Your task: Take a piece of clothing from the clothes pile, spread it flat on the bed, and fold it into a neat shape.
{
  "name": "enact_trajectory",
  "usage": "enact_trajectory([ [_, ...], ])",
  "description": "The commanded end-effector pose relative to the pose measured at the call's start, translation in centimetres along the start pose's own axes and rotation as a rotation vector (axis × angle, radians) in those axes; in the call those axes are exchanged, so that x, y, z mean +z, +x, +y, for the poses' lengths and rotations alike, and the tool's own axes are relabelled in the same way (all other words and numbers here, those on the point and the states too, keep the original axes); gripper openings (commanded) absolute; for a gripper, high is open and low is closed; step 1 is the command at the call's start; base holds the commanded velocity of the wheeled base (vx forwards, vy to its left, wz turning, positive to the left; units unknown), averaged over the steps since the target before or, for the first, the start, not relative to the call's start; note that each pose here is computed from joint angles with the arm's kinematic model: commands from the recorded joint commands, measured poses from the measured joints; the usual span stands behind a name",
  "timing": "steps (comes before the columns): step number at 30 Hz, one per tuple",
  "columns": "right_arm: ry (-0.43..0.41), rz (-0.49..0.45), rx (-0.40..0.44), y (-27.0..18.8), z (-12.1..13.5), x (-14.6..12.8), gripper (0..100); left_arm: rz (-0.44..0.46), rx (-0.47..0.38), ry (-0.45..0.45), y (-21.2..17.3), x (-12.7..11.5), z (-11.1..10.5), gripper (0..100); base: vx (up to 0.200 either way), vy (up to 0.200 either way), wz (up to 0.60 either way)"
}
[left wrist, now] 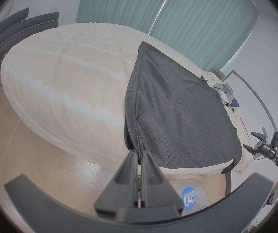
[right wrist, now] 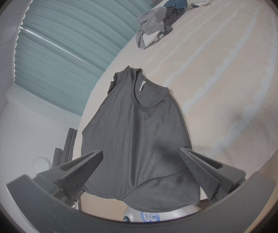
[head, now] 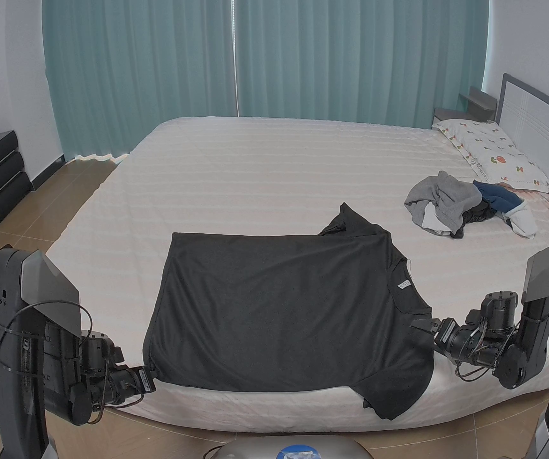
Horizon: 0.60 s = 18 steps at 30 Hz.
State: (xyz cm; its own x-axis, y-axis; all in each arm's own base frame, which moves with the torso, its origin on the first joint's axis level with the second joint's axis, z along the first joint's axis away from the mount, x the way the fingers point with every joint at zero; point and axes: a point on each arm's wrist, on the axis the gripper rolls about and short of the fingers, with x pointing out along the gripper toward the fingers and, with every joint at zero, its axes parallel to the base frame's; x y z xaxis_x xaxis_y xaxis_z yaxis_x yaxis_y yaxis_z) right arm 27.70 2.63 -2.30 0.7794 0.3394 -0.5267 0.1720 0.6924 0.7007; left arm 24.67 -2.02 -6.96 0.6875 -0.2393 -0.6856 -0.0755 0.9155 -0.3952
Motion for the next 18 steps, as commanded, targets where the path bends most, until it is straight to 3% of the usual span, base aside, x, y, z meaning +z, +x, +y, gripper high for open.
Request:
enact_trajectory([
  [1,0.001,0.0,-0.001,0.0,-0.1,0.0,100,-0.007,0.016,-0.002,-0.4,-0.1,0.0,0,0.0,0.0,0.0],
  [13,-0.01,0.004,-0.017,-0.4,-0.1,-0.2,100,-0.025,0.062,-0.008,-1.6,0.0,-0.1,0,0.0,0.0,0.0],
  [18,-0.034,0.006,-0.036,-1.0,-0.4,-0.4,100,-0.021,0.064,-0.072,-1.9,-0.2,-0.2,0,0.0,0.0,0.0],
])
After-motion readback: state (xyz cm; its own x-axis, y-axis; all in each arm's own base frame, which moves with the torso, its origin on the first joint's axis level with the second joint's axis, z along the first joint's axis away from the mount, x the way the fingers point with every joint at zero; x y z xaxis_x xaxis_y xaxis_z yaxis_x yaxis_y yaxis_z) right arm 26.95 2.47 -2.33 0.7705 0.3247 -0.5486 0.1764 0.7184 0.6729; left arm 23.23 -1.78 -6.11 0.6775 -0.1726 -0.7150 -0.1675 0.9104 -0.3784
